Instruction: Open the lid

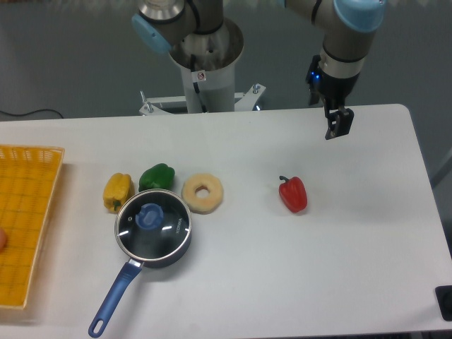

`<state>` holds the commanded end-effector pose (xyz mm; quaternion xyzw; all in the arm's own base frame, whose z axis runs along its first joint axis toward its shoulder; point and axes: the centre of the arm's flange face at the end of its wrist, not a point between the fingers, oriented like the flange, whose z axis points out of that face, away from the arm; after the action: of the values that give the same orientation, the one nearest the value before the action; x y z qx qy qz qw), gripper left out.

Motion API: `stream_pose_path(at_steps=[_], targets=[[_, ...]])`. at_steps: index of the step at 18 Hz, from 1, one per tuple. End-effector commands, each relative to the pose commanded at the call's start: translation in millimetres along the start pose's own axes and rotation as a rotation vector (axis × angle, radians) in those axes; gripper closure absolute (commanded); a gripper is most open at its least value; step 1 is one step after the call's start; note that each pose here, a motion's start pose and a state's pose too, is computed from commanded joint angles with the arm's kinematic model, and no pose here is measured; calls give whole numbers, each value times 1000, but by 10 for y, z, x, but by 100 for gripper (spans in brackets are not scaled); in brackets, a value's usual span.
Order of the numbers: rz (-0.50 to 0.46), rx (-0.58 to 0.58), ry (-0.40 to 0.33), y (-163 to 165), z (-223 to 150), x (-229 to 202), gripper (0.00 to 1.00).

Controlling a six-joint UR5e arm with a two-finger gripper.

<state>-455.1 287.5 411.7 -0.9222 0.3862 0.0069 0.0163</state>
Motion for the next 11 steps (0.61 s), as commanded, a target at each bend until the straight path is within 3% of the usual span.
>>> stream_pose_path(at_steps=[6,11], targets=[[2,-9,-8,-52,-57,-33,0],[-110,4,1,-122,12,-31,0]])
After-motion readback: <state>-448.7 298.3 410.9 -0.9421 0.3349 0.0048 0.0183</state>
